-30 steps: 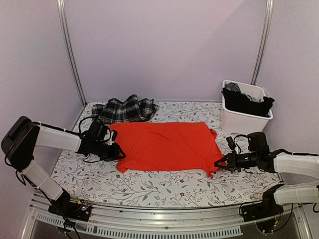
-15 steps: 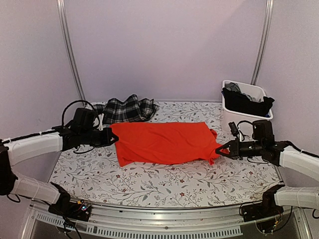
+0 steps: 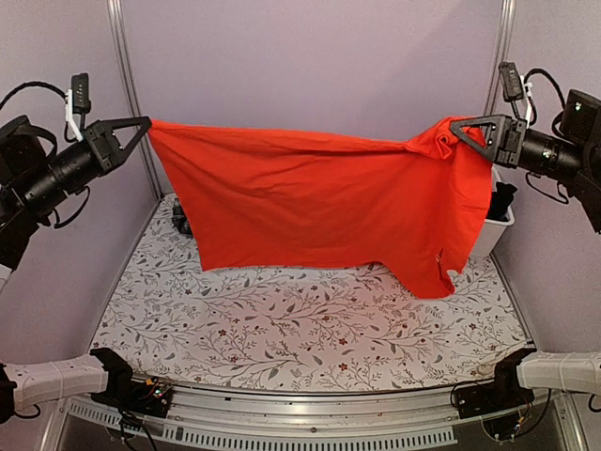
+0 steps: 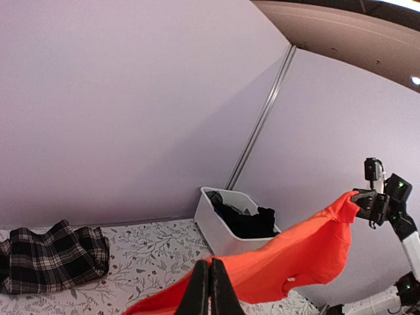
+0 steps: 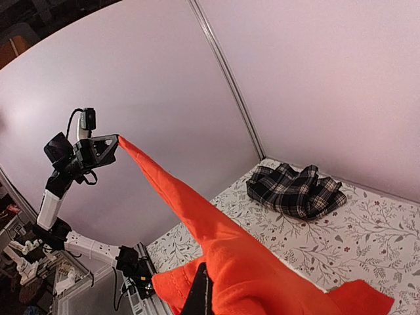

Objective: Fold and stack the mixed laundry pile
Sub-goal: Flatten out the crumpled T-shirt at the center of the board.

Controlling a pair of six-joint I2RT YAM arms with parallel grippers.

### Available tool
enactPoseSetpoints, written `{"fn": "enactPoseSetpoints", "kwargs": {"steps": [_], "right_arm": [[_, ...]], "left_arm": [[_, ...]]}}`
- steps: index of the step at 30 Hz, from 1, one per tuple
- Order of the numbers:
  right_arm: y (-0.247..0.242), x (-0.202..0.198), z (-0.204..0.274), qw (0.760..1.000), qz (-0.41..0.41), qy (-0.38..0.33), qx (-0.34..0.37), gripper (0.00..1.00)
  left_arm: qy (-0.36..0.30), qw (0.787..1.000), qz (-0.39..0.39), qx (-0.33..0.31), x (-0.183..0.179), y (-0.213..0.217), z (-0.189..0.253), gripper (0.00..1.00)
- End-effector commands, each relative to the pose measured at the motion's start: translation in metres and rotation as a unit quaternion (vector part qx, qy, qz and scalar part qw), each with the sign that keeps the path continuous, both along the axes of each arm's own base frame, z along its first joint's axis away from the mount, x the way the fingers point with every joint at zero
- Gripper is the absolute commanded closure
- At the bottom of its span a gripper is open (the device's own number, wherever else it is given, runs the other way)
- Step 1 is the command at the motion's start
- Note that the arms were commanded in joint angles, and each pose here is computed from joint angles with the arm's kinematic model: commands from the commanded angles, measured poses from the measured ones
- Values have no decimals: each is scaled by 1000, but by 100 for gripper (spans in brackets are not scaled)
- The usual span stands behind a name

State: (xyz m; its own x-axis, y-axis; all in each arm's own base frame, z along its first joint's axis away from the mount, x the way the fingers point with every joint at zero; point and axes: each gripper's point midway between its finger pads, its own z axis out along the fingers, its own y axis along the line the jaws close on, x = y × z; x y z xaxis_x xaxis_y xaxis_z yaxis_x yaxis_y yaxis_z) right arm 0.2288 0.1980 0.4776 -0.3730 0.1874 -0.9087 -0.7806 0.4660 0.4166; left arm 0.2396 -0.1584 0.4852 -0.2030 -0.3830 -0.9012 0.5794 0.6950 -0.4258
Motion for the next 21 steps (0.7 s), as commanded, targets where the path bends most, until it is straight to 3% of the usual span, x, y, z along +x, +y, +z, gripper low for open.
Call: {"fn": "enactPoseSetpoints", "kwargs": {"steps": [1, 5, 8, 11, 16, 21], "right_arm": [[-2, -20, 51, 999, 15, -47, 2, 100], [-2, -9, 72, 998, 1, -66, 1, 100], [-3, 19, 68, 997, -36, -66, -10, 100], [-5, 63, 49, 995, -79, -51, -27, 100], [-7, 137, 28, 995, -94, -29, -6, 100], [-22, 203, 57, 993, -99, -44, 37, 100]], "left_arm": [[-45, 999, -21, 3, -23, 2, 42, 100], [-66, 998, -4, -6, -18, 6, 68, 100], [-50, 998, 36, 2, 8, 7, 62, 100], [-27, 997, 78, 13, 43, 9, 47, 100], [-13, 996, 83, 1, 113, 14, 27, 100], [-24, 997, 69, -12, 187, 25, 29, 100]]}}
